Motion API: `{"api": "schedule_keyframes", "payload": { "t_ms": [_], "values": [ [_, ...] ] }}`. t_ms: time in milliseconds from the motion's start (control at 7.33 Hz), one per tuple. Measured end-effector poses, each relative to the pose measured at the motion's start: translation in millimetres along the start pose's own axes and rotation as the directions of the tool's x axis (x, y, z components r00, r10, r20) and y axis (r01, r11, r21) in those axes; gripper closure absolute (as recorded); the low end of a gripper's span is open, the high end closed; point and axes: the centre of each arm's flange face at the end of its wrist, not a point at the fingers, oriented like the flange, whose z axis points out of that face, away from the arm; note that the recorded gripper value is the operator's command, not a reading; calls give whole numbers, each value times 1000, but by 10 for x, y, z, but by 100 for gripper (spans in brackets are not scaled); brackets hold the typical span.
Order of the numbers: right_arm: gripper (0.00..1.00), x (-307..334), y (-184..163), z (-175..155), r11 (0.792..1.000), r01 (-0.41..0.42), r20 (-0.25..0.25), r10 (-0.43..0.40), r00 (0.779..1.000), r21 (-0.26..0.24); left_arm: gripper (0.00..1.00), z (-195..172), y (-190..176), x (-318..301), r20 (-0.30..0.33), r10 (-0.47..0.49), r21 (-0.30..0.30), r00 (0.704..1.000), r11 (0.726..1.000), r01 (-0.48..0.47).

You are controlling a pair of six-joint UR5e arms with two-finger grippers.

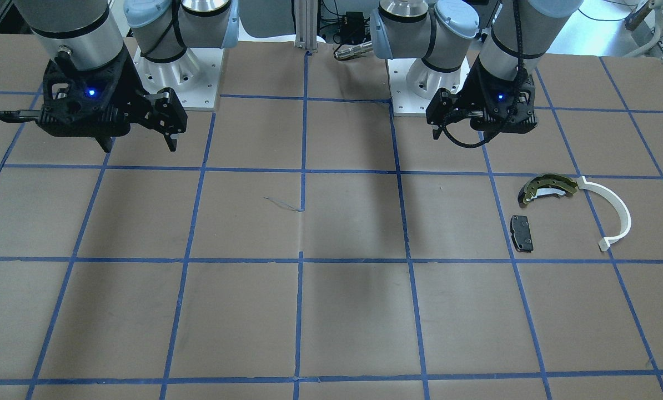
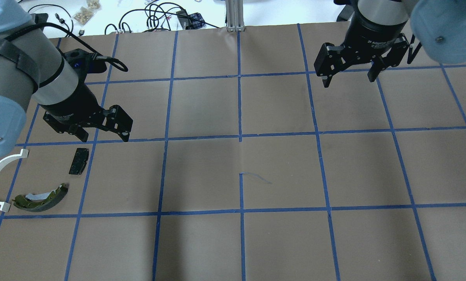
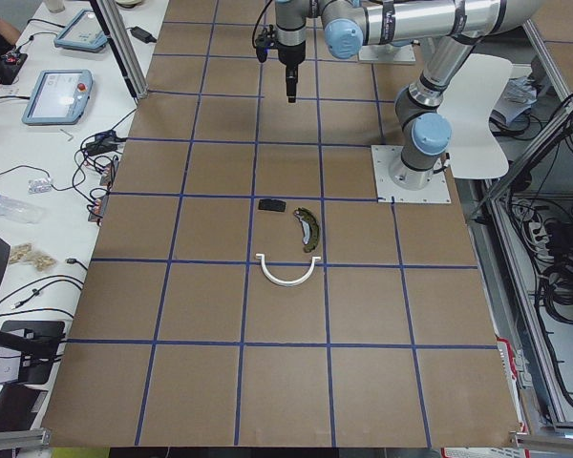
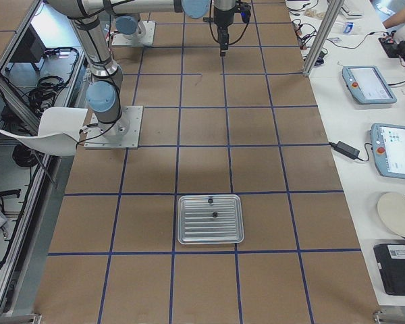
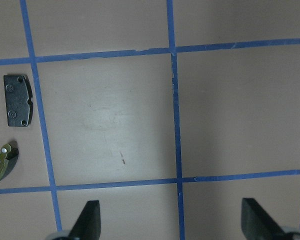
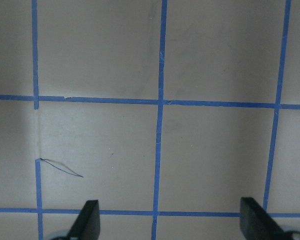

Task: Place bearing gear from tray to pile

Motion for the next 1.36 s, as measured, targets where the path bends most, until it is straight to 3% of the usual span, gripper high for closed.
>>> {"api": "schedule_keyframes", "payload": {
  "t_ms": [273,545,818,1364],
  "values": [
    [0,183,-18,-18,999,-39,-2,39,999,-2,0,17,-15,-4,0,-5,-2,1000,1000,5],
    [0,474,-39,-31,1000,9,-47,-10,999,-12,0,28,-15,-6,1,-8,-3,1000,1000,8],
    [0,1245,-47,45,997,35,-64,-39,997,-72,0,42,-26,-8,2,-19,-2,1000,1000,19],
    [0,3273,92,585,985,111,-16,-114,993,-135,0,46,-25,-10,4,-22,-1,1000,1000,22]
  ]
}}
